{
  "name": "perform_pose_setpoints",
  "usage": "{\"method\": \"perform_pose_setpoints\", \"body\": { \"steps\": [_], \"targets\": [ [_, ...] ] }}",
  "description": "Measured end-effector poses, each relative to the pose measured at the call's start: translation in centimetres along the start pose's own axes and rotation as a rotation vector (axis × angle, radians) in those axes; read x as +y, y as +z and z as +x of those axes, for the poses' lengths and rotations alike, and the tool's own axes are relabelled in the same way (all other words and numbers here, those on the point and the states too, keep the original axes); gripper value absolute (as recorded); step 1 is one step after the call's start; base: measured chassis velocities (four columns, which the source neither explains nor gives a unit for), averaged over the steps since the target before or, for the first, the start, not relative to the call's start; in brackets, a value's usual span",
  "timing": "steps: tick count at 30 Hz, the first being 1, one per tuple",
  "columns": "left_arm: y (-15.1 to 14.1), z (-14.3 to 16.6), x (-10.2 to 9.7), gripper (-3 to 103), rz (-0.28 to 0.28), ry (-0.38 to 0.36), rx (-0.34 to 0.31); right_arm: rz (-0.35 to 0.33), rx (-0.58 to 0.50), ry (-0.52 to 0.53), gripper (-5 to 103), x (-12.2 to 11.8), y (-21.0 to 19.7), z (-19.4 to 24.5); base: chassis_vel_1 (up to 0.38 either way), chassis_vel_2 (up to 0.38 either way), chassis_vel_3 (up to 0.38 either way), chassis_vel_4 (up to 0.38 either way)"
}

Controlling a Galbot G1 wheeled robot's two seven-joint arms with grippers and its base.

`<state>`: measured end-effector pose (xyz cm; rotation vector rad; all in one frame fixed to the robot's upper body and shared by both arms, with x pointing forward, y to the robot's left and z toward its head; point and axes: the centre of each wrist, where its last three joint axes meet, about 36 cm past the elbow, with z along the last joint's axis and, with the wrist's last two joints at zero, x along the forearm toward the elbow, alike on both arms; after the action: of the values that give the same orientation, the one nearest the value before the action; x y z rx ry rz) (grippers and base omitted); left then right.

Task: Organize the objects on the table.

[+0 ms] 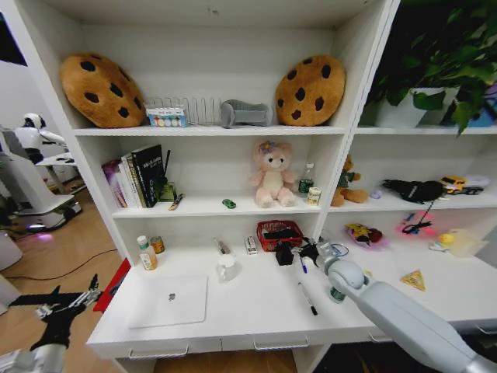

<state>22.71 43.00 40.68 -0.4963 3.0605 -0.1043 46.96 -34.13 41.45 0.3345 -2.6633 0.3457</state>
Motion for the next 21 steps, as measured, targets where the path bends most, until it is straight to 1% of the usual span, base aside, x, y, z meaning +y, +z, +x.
{"method": "perform_pose_setpoints", "body": {
  "steps": [1, 2, 4, 8, 19, 21],
  "targets": [
    [0.0, 0.0, -0.1, 100, 0.0, 0.002, 0.0, -0.017, 0.008, 0.004, 95, 0.1, 0.3, 0.1, 0.0, 0.0, 0.0, 0.0],
    [0.0, 0.0, -0.1, 100, 0.0, 0.002, 0.0, -0.017, 0.008, 0.004, 95, 0.1, 0.3, 0.1, 0.0, 0.0, 0.0, 0.0],
    [0.0, -0.1, -0.3, 100, -0.001, 0.006, -0.003, -0.043, 0.02, 0.015, 100, 0.0, 0.7, 0.1, 0.0, 0.0, 0.0, 0.0],
    [-0.2, 0.0, -0.3, 100, -0.003, 0.007, -0.005, -0.078, 0.046, 0.03, 100, -0.1, 1.4, -0.3, 0.0, 0.0, 0.0, 0.0],
    [-0.2, 0.9, 0.5, 100, -0.012, -0.012, -0.002, -0.077, 0.066, 0.034, 100, 0.4, 2.3, -0.5, 0.0, 0.0, 0.0, 0.0],
    [-0.3, 0.9, 0.6, 100, -0.011, -0.015, -0.003, -0.052, 0.056, 0.023, 100, 0.9, 2.3, 0.1, 0.0, 0.0, 0.0, 0.0]
  ]
}}
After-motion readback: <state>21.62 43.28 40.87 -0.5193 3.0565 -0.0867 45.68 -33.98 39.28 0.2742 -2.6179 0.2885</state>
